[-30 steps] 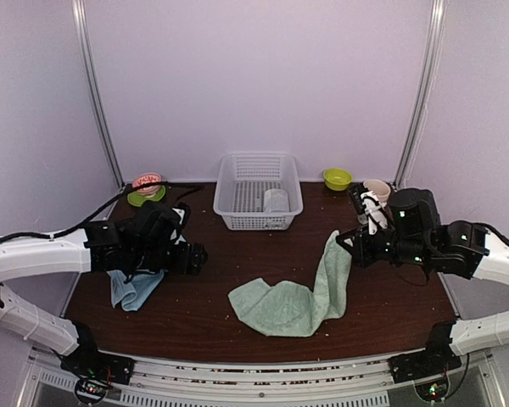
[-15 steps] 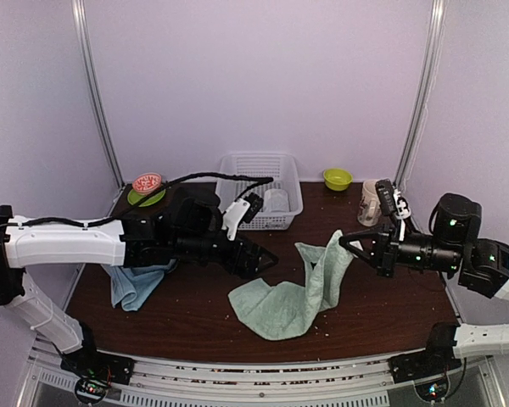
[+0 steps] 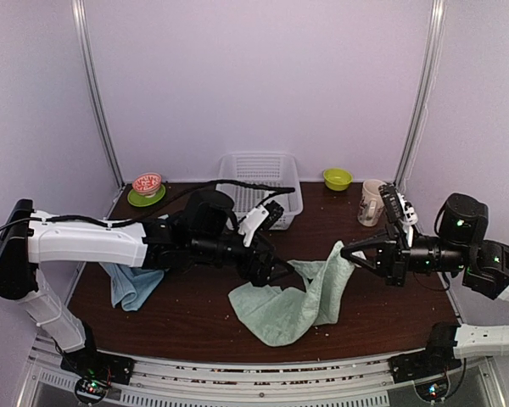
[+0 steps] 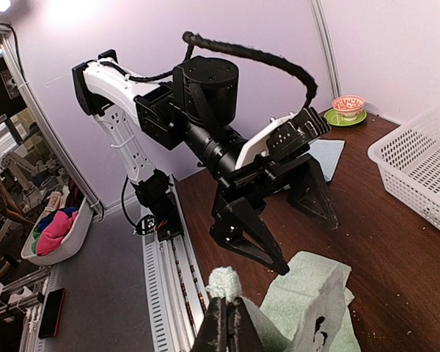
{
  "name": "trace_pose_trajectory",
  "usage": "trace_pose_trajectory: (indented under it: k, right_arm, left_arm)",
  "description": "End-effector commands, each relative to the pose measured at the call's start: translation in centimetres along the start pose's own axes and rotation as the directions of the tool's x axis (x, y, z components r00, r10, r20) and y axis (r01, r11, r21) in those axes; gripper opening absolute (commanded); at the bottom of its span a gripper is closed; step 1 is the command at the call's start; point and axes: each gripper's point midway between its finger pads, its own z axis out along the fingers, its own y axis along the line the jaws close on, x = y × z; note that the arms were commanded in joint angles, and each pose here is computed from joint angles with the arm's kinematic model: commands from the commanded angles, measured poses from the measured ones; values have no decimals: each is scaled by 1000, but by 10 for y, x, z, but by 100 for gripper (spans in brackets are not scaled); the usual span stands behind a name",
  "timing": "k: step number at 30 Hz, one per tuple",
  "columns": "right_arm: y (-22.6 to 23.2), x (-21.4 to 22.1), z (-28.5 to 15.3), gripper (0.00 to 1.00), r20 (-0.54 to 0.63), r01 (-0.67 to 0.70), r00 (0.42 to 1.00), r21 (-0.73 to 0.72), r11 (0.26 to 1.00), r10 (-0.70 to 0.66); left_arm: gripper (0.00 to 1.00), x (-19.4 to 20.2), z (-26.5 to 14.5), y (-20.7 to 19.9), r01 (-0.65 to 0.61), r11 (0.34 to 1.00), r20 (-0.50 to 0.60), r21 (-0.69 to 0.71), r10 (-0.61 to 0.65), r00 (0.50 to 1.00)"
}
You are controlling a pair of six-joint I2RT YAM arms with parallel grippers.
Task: Roll the towels
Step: Pass from the right arm to the left
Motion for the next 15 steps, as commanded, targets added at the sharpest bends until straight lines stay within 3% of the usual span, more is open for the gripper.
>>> trace_pose_trajectory:
  k: [1,7,15]
  right_arm:
    - [9,-4,-4,0,2,28,1000,-40,999,-28]
    - [7,3,-3,0,-20,28,999,-39,999,-28]
    - [11,9,-5,0,-40,38,998,-60,998,-40]
  left_arm:
    - [91,-23,0,-14,-186,980,111,75,177,978]
    - [92,-11,6,-16,-420,904,178,77,402,898]
    - [91,-5,26,-1,-598,800,140,47,587,797]
